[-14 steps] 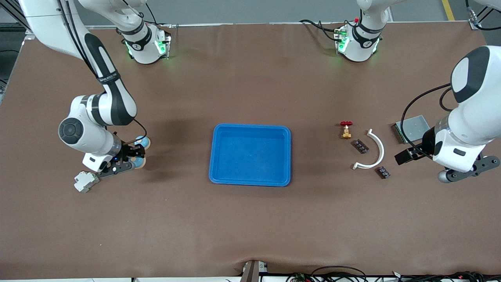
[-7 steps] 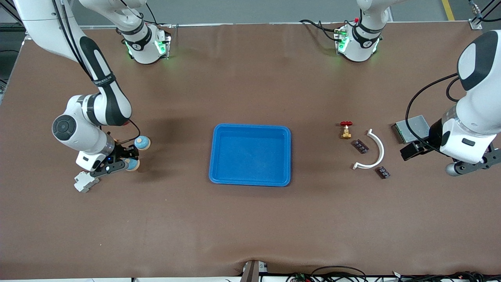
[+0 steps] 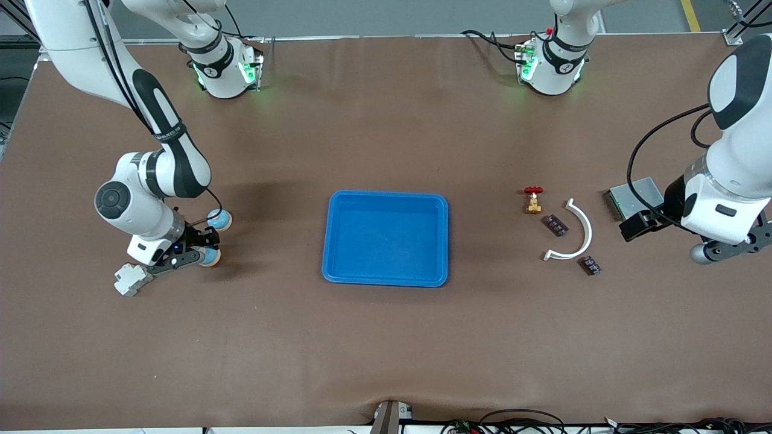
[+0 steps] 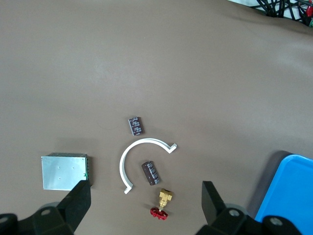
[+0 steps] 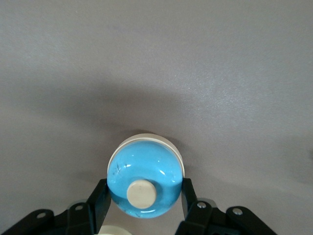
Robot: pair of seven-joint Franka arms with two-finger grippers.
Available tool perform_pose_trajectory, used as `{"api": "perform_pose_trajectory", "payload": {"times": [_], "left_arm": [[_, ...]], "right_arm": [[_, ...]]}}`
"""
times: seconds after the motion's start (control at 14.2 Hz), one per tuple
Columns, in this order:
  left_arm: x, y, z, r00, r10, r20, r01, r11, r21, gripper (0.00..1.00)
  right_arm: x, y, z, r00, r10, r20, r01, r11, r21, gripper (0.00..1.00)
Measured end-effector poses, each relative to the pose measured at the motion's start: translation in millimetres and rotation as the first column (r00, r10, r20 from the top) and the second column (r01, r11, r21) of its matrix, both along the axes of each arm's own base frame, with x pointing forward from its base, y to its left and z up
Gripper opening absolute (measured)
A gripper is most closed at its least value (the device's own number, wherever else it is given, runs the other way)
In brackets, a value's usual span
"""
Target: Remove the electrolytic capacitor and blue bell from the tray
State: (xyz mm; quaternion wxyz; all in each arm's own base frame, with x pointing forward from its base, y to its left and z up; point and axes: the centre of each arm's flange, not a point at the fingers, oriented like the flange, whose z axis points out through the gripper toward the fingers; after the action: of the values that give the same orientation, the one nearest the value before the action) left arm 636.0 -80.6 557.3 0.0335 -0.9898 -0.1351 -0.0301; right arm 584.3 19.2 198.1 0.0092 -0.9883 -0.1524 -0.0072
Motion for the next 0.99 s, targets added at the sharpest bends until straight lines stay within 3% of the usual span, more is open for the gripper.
{"api": "perform_pose_trajectory", "payload": {"times": [0.35, 0.99], "left_arm": [[-14.1, -0.1, 8.6, 0.997, -0.051, -0.059, 0.052, 0.999, 0.010, 1.00], [-21.4, 42.7, 31.8, 0.998, -0.056, -0.042, 0.057, 0.998, 0.012, 1.00]], "right_arm": [[-0.2, -1.6, -8.8, 1.000, -0.003, 0.003, 0.003, 1.000, -0.001, 0.63], [0.3, -2.9, -12.3, 1.000, -0.005, 0.007, 0.005, 1.000, -0.002, 0.63]]}}
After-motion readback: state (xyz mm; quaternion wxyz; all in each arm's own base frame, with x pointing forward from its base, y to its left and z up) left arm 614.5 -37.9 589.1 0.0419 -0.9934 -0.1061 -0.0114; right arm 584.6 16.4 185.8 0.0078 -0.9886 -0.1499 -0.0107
